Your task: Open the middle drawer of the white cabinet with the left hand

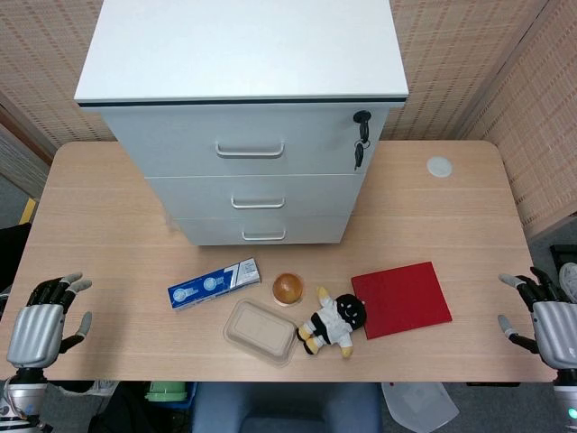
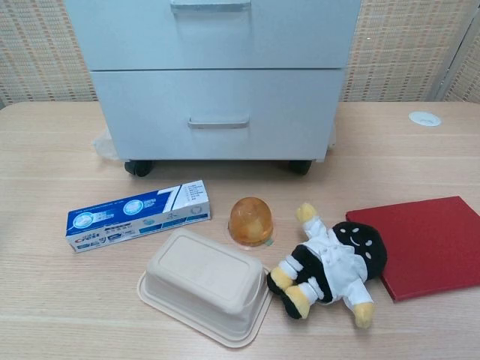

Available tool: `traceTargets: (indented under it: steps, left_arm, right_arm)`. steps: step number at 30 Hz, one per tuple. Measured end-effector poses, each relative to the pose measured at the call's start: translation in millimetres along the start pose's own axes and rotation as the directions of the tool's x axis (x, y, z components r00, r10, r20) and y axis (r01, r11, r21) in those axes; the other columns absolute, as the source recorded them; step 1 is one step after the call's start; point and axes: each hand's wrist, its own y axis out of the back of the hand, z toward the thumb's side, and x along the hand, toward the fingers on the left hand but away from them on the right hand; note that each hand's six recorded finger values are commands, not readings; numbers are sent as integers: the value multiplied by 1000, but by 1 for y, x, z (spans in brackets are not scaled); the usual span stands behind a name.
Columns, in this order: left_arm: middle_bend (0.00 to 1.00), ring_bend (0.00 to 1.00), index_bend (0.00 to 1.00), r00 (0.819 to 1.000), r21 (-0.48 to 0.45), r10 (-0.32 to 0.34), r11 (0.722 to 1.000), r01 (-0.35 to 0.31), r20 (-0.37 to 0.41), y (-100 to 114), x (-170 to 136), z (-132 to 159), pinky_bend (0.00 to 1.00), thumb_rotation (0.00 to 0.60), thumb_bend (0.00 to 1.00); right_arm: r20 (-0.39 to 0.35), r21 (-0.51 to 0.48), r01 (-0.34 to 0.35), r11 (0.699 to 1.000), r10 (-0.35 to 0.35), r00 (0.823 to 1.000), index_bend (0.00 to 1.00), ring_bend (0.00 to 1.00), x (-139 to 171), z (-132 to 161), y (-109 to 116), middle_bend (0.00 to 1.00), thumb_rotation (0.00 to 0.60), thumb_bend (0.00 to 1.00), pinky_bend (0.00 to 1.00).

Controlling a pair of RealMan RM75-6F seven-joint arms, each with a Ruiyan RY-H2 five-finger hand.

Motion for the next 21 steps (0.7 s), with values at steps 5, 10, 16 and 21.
traceTargets:
  steps: [5, 10, 16, 21]
  left_arm:
    - [214, 185, 265, 1000, -5, -5, 1000, 5, 6, 0, 0, 2, 162, 600, 398]
    - [222, 192, 266, 1000, -9, -4, 1000, 4, 14, 0, 0, 3, 162, 600, 398]
    - [303, 279, 280, 998, -20, 30, 999, -29, 58, 5, 4, 9, 246, 600, 398]
    - [464, 445, 300, 987, -80, 60, 996, -48, 152, 15, 17, 26, 499, 600, 398]
  right_arm:
    - [-1, -4, 5, 1000, -5, 1000, 228, 214, 0, 0, 0, 272, 600, 284, 244]
    - [-1, -2, 7, 1000, -7, 1000, 228, 214, 1, 0, 1, 272, 600, 285, 245]
    - [-3, -2, 12, 1000, -12, 1000, 228, 214, 2, 0, 3, 272, 600, 285, 244]
    - [-14, -3, 15, 1000, -16, 1000, 228, 215, 1, 2, 4, 271, 600, 287, 244]
